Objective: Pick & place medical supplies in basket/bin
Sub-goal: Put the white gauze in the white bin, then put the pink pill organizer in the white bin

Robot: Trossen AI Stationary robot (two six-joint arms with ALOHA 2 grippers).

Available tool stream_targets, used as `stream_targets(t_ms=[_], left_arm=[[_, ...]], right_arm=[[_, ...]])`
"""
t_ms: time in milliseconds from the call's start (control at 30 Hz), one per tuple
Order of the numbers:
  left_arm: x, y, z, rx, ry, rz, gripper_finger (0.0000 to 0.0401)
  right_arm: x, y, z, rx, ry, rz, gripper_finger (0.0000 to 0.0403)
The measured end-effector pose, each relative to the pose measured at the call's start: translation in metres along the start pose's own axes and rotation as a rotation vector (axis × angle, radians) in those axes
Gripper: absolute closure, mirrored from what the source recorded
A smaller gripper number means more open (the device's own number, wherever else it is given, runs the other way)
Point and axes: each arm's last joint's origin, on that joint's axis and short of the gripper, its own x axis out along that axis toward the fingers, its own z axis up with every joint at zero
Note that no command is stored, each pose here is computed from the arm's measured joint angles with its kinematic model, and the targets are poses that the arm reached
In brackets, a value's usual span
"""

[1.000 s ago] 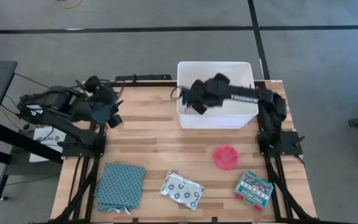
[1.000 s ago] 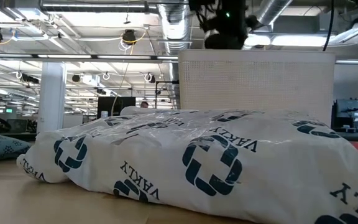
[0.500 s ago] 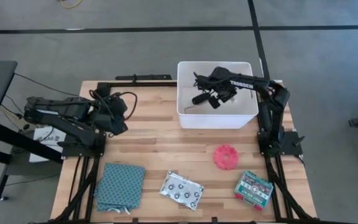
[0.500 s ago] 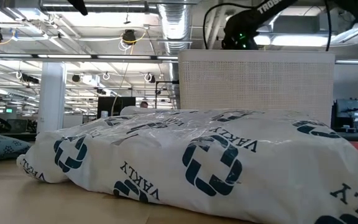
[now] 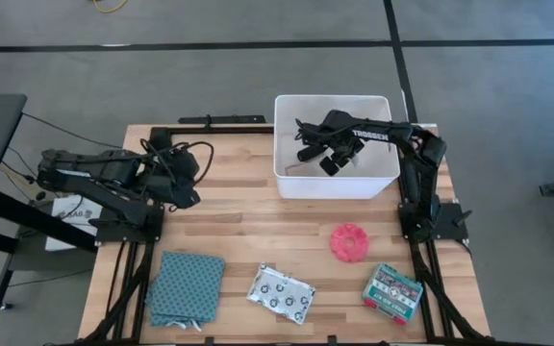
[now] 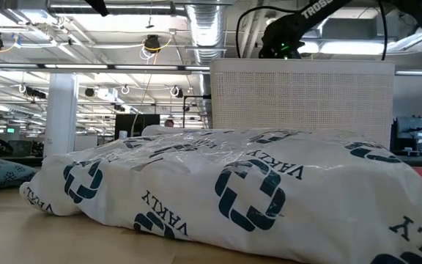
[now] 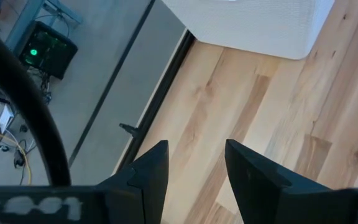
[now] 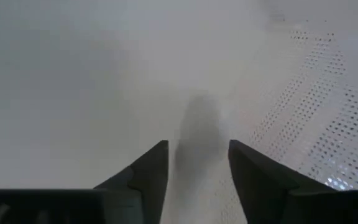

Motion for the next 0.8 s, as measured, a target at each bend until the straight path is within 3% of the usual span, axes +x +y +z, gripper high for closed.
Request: stream_targets(t_ms=[267,433,600,800], left_arm=[[0.000,0.000,0.000,0.003,-0.002,-0.001,0.0253],[0.000,0.000,0.000,0.003,-0.001,-0.001,0.0253],[0.000,0.000,0.000,0.004,-0.001,-0.001,0.0253],[0.000,0.000,0.000,0.004,-0.001,-0.001,0.0253]], right_arm=[[-0.015,-0.006,-0.007,-0.050,0.052,-0.050,0.0182],[-0.033,-0.008,-0.002,-0.056,-0.017,-0.014,0.0170],[-0.064,-0.005,-0.001,-0.104,-0.100,0.099,0.0168],[-0.128,-0.002,-0.011,-0.138,-0.263,0.353,0.0168]])
